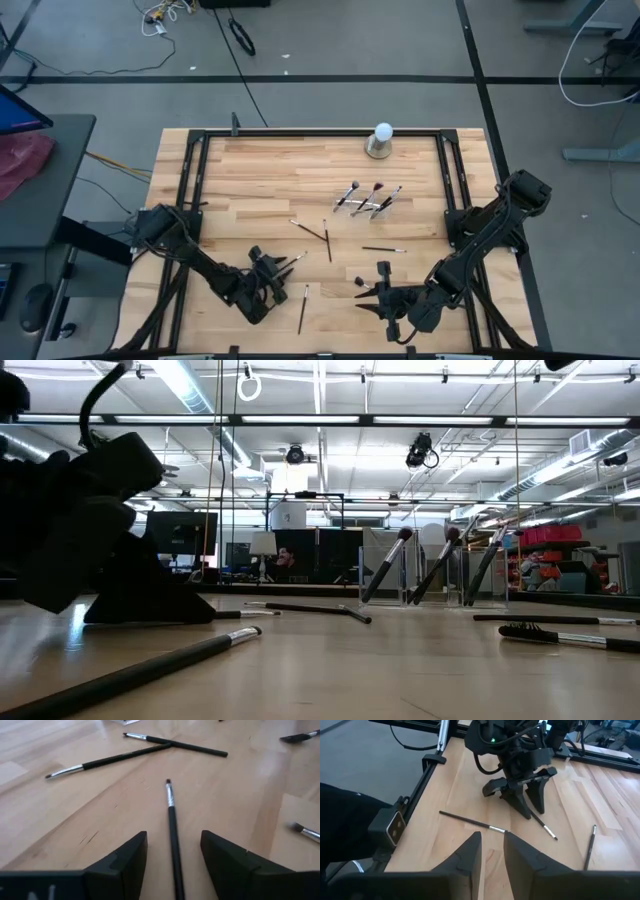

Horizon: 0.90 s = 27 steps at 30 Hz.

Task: Put items in baskets/containers
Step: Put the black eyeshadow brush into the transparent organizer

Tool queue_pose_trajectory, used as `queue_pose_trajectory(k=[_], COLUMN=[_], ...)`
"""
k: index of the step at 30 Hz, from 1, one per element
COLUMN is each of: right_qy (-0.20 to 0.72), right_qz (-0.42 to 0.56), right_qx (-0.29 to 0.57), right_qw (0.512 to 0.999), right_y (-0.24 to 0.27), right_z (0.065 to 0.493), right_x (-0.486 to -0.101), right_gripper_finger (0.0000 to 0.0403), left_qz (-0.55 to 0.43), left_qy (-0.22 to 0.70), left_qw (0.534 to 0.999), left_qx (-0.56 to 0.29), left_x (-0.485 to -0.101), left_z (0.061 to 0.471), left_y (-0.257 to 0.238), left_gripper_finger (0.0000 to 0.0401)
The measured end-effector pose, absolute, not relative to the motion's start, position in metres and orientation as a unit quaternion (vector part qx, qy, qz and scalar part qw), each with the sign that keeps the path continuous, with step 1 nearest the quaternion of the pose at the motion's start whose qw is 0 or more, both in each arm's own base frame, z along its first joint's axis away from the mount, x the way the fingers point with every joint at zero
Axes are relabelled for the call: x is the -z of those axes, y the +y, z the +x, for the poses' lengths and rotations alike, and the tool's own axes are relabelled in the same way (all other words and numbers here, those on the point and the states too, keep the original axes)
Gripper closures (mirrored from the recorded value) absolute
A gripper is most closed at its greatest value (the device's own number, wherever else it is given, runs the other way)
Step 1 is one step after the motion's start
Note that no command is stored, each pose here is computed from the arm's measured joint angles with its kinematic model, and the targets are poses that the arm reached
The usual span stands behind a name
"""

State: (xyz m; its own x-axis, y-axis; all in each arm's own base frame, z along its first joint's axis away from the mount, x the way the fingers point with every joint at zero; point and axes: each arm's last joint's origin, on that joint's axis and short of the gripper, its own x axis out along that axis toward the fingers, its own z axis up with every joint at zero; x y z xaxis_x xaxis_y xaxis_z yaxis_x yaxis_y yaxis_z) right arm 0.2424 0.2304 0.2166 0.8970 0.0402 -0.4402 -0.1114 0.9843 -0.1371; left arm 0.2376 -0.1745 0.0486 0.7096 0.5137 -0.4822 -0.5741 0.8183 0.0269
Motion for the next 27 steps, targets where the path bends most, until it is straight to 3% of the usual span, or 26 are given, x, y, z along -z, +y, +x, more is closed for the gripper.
queue_pose_trajectory(k=[5, 12, 22, 27], right_qy=[0.217, 0.218, 0.23, 0.227], right_qz=[-0.082, -0.085, -0.054, 0.032], right_qx=[-0.037, -0.038, -0.018, 0.022], right_qw=[0.972, 0.971, 0.971, 0.973], right_y=[0.228, 0.228, 0.218, 0.194], right_z=[0.246, 0.246, 0.245, 0.242], right_x=[-0.218, -0.218, -0.204, -0.173], right_gripper_finger=[0.0319, 0.0319, 0.0319, 0.0309], left_qz=[-0.055, -0.048, -0.031, -0.018], left_qy=[0.247, 0.258, 0.253, 0.229], left_qw=[0.927, 0.927, 0.939, 0.95], left_qx=[-0.276, -0.266, -0.232, -0.211], left_x=[-0.047, -0.043, -0.058, -0.083], left_z=[0.239, 0.233, 0.234, 0.241], left_y=[-0.171, -0.166, -0.169, -0.167], left_gripper_finger=[0.0253, 0.0378, 0.0385, 0.0385])
